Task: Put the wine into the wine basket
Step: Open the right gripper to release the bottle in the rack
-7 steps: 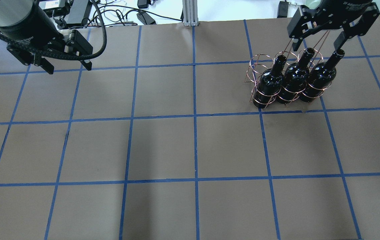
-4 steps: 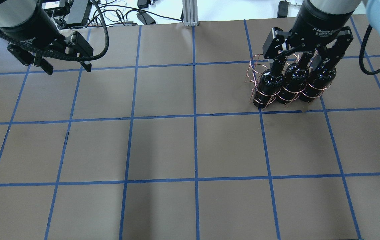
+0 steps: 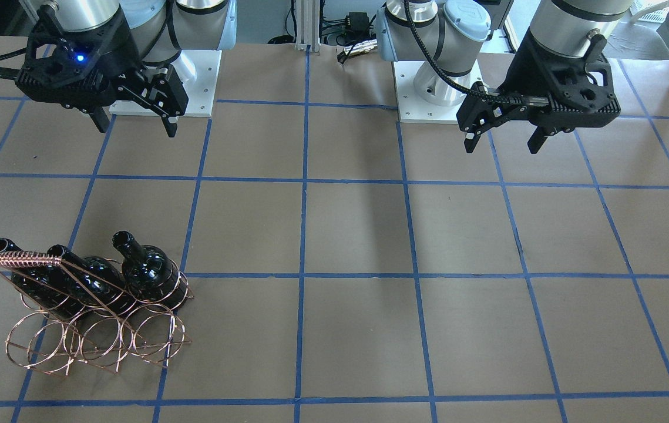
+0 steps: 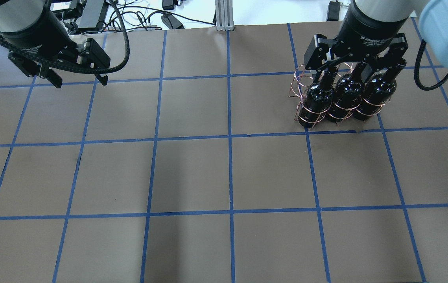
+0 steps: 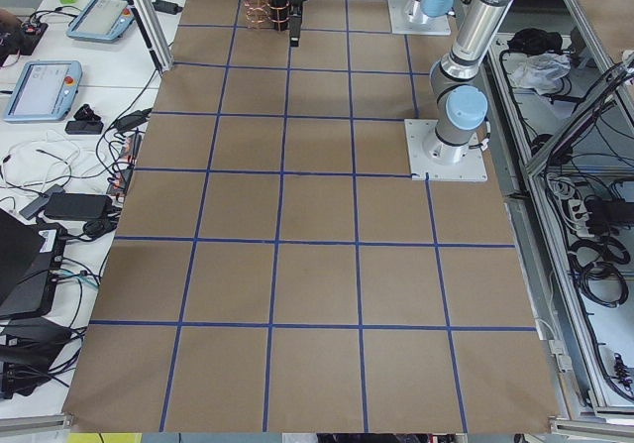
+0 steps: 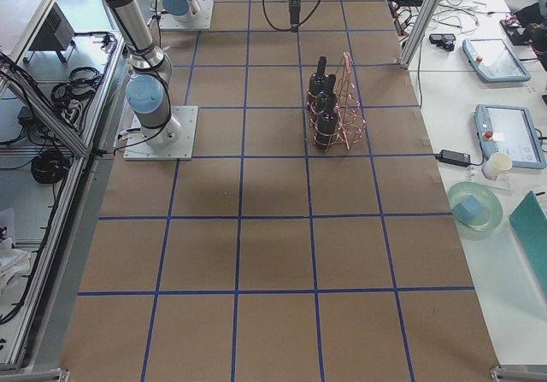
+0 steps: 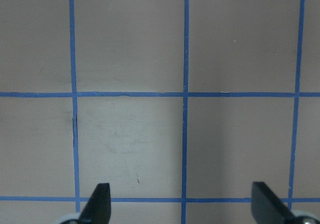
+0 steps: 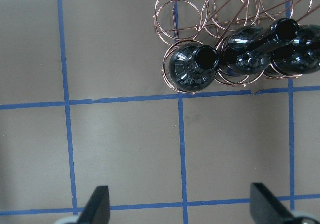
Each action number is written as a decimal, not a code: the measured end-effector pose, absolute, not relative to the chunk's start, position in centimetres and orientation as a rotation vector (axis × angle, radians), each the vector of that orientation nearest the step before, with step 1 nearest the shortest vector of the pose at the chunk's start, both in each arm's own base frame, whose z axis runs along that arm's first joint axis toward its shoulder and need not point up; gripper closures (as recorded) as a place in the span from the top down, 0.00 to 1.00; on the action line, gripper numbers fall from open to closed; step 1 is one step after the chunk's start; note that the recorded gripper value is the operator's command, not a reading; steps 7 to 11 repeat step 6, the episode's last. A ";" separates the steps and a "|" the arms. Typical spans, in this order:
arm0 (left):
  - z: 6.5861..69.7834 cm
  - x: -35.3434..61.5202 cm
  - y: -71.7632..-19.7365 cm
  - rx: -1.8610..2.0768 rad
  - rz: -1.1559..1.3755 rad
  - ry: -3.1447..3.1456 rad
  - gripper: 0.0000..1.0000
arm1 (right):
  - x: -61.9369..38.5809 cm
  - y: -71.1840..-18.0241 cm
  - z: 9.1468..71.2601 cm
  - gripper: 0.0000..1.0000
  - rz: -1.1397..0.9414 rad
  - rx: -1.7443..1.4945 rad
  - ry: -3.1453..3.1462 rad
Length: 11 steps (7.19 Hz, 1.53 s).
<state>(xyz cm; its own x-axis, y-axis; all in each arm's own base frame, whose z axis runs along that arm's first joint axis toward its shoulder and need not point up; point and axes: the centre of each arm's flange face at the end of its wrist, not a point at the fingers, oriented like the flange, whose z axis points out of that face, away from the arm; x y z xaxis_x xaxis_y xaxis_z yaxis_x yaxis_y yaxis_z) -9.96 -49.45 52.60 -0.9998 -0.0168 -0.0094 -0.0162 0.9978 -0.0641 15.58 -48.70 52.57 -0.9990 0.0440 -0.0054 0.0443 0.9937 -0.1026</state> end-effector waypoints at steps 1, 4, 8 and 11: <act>52.6 -9.9 -49.4 -0.018 -0.099 3.120 1.00 | 15.7 -48.9 52.6 0.99 -0.178 0.062 3.133; 52.4 -9.8 -49.6 -0.027 -0.094 3.115 1.00 | 16.1 -48.9 52.5 1.00 -0.187 0.034 3.138; 52.3 -9.8 -49.6 -0.028 -0.093 3.117 1.00 | 16.1 -48.9 52.5 1.00 -0.187 0.032 3.138; 52.3 -9.8 -49.6 -0.028 -0.093 3.117 1.00 | 16.1 -48.9 52.5 1.00 -0.187 0.032 3.138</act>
